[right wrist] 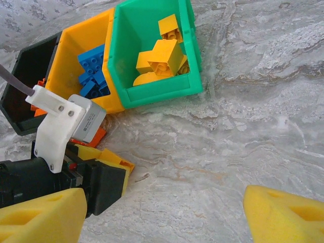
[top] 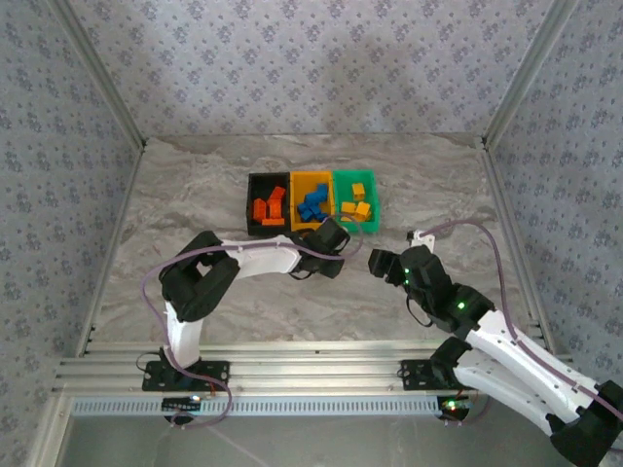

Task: Sort the legos into containers by color

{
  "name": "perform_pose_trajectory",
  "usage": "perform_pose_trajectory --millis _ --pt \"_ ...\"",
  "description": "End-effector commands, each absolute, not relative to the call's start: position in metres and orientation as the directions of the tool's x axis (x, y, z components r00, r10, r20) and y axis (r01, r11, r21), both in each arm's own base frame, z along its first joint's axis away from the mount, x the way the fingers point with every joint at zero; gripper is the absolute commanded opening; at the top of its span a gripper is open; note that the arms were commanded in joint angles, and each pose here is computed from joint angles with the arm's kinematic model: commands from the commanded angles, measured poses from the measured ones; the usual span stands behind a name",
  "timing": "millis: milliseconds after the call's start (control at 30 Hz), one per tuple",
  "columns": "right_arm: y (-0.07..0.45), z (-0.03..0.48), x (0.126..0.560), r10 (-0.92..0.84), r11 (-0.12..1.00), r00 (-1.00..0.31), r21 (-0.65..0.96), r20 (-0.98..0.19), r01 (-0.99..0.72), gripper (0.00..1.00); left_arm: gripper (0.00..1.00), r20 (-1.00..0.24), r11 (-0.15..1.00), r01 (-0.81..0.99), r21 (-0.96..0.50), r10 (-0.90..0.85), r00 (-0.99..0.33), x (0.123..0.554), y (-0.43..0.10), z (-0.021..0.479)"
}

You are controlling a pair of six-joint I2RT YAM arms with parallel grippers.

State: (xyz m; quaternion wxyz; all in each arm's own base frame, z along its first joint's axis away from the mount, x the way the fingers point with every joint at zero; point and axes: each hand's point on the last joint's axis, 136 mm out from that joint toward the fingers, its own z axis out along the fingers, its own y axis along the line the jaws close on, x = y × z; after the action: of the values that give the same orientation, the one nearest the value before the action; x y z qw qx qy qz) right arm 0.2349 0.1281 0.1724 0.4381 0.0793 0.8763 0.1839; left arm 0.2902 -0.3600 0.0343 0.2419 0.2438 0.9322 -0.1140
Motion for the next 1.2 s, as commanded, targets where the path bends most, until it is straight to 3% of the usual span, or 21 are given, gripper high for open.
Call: perform_pose_trajectory --millis 0,267,733,800,967,1167 --pt "0.124 0.164 0.232 0.309 0.92 -0.616 0.391 -0.725 0.001 0.83 0.32 -0.581 0.851 0.507 -0.139 0.344 -0.737 0.297 -0.367 0.075" --pt "0.122 0.153 0.231 0.304 0.923 -0.634 0.384 -0.711 0.012 0.83 0.32 -0.699 0.854 0.488 -0.18 0.239 -0.675 0.361 -0.393 0.146" --pt "0.133 0.135 0.232 0.251 0.931 -0.683 0.364 -0.685 -0.023 0.83 0.39 -0.723 0.894 0.422 -0.149 0.193 -0.663 0.458 -0.432 0.156" --pt "0.137 0.134 0.231 0.248 0.927 -0.692 0.373 -0.678 -0.033 0.83 0.43 -0.716 0.896 0.415 -0.158 0.186 -0.673 0.465 -0.436 0.154" --pt "0.148 0.132 0.23 0.242 0.914 -0.712 0.401 -0.659 -0.06 0.84 0.67 -0.722 0.885 0.425 -0.189 0.168 -0.671 0.467 -0.444 0.172" --pt "0.159 0.135 0.233 0.236 0.903 -0.718 0.42 -0.655 -0.086 0.84 0.79 -0.773 0.844 0.471 -0.258 0.111 -0.624 0.443 -0.442 0.235"
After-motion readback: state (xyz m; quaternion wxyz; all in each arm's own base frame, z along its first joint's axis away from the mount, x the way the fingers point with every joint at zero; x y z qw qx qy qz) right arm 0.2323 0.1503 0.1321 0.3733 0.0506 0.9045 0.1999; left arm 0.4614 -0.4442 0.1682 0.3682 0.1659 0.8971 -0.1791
